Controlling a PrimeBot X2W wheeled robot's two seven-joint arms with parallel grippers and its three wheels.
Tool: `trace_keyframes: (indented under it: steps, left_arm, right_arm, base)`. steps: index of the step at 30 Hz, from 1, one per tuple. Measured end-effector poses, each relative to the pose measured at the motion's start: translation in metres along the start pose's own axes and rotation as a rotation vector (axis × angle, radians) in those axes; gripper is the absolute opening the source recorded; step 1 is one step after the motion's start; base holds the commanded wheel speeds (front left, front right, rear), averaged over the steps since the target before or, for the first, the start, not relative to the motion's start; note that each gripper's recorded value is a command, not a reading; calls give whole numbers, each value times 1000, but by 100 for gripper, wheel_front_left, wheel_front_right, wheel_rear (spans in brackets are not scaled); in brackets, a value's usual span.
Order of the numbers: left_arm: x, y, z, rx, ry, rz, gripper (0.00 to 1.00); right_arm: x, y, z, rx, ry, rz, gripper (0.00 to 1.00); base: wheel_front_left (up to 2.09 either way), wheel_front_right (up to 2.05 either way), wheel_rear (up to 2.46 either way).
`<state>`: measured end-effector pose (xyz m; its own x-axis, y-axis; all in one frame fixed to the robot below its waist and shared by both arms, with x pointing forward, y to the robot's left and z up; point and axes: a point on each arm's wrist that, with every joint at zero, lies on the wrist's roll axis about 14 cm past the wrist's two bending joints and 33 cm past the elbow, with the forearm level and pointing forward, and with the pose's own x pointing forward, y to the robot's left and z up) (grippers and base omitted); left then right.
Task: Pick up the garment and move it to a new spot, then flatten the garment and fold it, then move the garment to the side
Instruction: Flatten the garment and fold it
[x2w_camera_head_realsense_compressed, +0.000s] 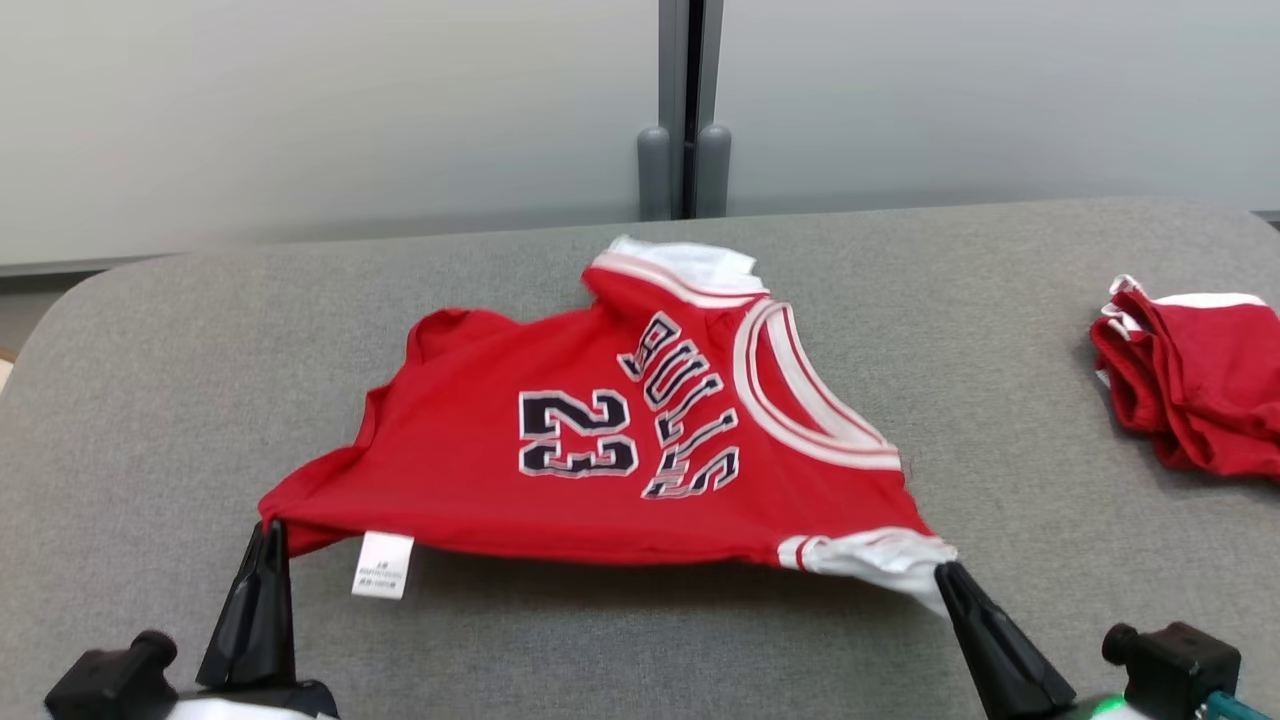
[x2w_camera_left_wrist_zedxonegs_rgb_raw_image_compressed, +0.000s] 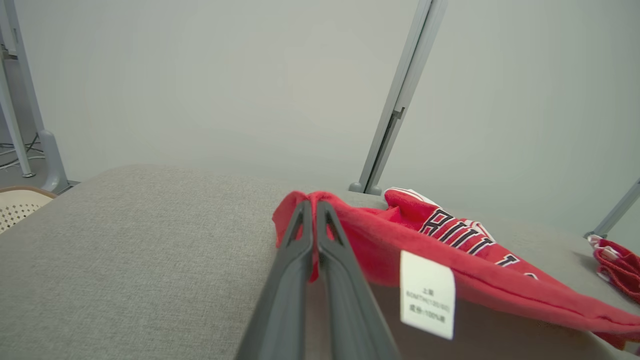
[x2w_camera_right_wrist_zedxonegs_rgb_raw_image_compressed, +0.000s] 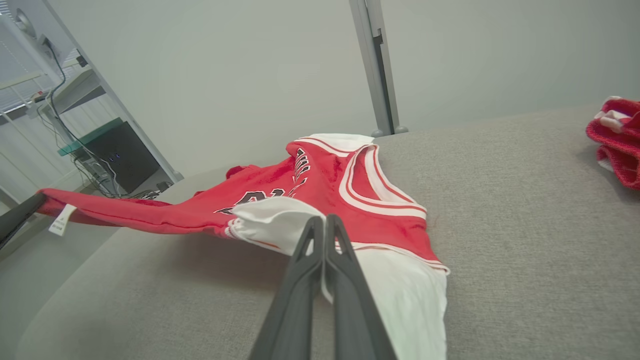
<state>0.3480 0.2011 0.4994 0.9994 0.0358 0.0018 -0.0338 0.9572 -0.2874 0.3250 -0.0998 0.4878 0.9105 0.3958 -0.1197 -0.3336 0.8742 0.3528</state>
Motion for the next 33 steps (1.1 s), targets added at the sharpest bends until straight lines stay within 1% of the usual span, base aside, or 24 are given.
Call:
trace_keyframes:
  steps: [2, 8, 12, 16, 22, 26, 28, 33]
  left_arm:
    - [-12, -2, 9, 15, 3, 3, 0]
    - [-24, -8, 21, 23, 7, 0, 0]
    - [-28, -11, 23, 23, 23, -1, 0]
    - [-29, -11, 11, 13, 74, 4, 0]
    - [-23, -5, -25, -20, 210, 18, 0]
    - [-10, 4, -49, -38, 308, 28, 0]
    - [-1, 10, -57, -44, 341, 36, 0]
    - [21, 18, -73, -62, 379, 46, 0]
  right_arm:
    - [-16, 5, -1, 12, 28, -17, 0]
    - [-36, 10, -5, 26, 87, -37, 0]
    - [-41, 9, -4, 16, 113, -48, 0]
    - [-39, 8, -8, 14, 146, -48, 0]
    - [-17, 0, -17, -9, 204, -22, 0]
    - [11, -6, -20, -41, 234, 22, 0]
    - [26, -10, -23, -77, 259, 47, 0]
    - [66, -15, -32, -121, 300, 113, 0]
  base:
    - [0, 0, 0]
    - [0, 0, 0]
    - [0, 0, 0]
    - [0, 0, 0]
    - [0, 0, 0]
    - [0, 0, 0]
    - [0, 0, 0]
    - [0, 0, 0]
